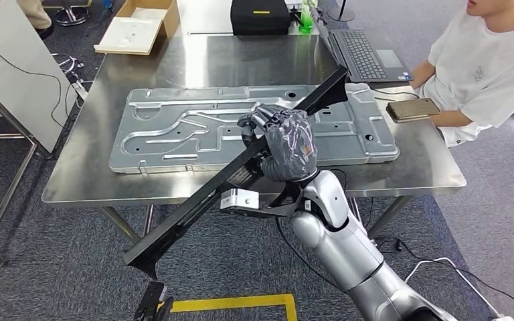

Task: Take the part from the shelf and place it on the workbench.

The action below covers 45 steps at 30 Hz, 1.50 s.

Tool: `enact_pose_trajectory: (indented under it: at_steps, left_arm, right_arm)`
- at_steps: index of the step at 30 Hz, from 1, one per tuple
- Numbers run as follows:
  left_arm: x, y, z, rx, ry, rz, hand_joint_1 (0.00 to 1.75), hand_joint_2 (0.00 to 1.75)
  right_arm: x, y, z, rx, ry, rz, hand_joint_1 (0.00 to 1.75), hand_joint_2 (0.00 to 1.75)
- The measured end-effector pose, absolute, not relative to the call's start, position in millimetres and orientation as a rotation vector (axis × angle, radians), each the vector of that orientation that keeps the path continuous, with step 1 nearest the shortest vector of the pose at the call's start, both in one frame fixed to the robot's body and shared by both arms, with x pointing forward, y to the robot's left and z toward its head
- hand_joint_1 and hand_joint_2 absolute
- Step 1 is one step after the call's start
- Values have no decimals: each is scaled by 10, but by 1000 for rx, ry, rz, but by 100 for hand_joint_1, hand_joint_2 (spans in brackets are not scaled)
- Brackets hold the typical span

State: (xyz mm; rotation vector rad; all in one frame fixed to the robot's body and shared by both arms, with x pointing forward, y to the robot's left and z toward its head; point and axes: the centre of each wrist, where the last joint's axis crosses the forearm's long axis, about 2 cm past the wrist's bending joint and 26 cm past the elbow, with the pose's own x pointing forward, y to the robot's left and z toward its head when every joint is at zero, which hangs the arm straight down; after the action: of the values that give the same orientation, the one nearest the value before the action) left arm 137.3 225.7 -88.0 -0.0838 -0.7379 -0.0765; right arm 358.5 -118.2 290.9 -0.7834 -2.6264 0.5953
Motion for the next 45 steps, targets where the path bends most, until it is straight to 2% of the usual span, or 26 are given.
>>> enact_pose_trajectory:
  at_steps: [45]
  left_arm:
    - [1362,2256,-883,-97,-743,-92,0,0]
  right_arm:
    - [3614,-1174,2836,-791,-2609,636,175,175]
